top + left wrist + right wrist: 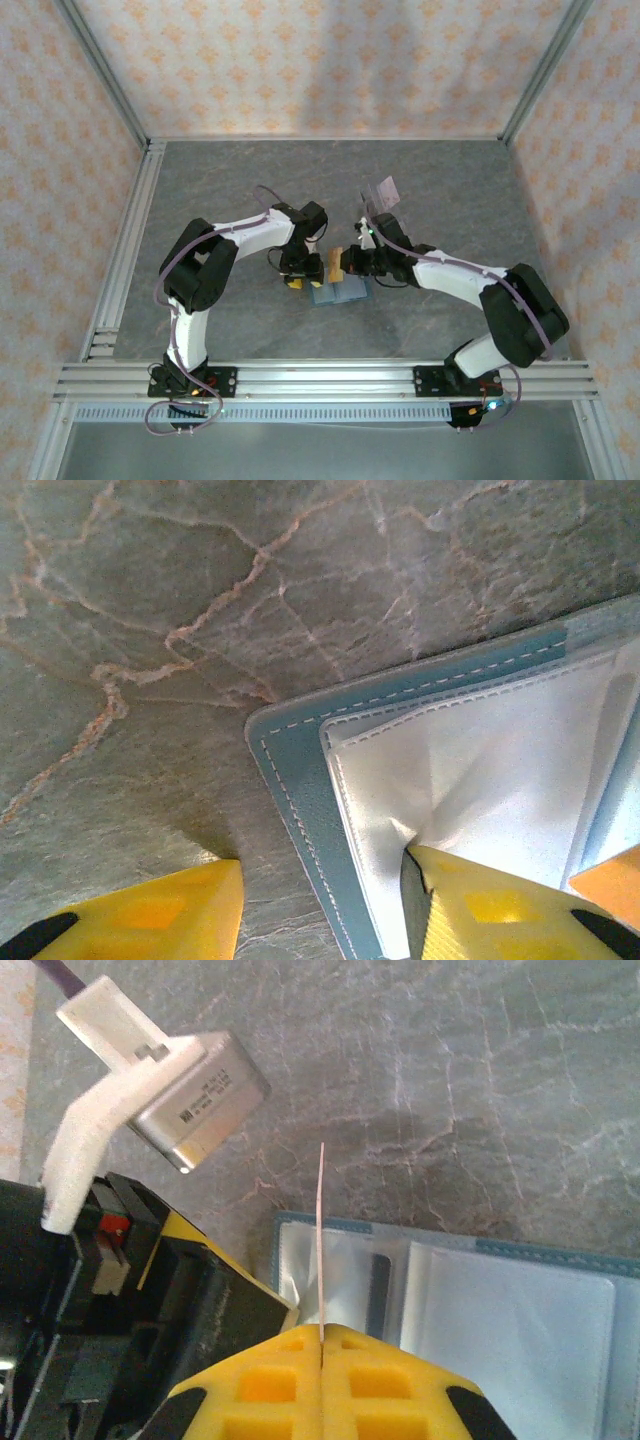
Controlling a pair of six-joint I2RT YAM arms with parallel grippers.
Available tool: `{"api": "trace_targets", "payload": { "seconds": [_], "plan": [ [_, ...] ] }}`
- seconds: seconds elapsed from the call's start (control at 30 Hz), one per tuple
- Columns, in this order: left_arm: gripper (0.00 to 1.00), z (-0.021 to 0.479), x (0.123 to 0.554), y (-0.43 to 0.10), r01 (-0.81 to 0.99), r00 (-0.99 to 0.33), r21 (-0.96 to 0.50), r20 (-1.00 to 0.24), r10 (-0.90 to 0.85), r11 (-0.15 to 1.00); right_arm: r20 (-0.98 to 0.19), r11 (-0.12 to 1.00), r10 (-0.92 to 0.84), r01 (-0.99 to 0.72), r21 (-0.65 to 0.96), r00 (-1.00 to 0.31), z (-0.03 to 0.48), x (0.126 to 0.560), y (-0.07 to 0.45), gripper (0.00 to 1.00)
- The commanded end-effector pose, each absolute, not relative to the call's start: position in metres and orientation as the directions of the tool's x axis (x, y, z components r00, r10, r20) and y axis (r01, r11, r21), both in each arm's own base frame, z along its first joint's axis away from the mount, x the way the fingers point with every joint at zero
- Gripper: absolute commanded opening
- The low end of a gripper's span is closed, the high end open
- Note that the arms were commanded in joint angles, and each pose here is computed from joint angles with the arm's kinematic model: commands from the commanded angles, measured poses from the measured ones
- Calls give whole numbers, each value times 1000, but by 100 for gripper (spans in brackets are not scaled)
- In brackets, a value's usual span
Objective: Put the credit cards into the card holder
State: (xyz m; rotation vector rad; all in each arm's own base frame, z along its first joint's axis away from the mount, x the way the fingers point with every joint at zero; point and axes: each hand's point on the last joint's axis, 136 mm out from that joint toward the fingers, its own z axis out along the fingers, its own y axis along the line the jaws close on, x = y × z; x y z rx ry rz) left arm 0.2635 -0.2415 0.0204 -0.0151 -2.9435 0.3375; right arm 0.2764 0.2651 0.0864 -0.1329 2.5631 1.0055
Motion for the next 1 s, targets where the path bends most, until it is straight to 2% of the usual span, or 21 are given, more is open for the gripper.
{"api": "trace_targets", "payload": {
  "seconds": [0.0, 0.5, 0.97],
  "plan": [
    [46, 12, 248, -226, 13, -975, -157, 217, 47, 988, -415, 728, 70, -237, 643, -907, 87, 286, 266, 0],
    [46, 13, 246, -225, 6, -975, -157, 220, 41, 988, -394, 742, 65, -220, 634, -917, 72, 287, 254, 0],
    [46, 12, 246, -224, 3, -975, -154, 221, 38, 988, -339, 703, 72, -193, 684, -938, 59, 278, 260, 0]
  ]
}}
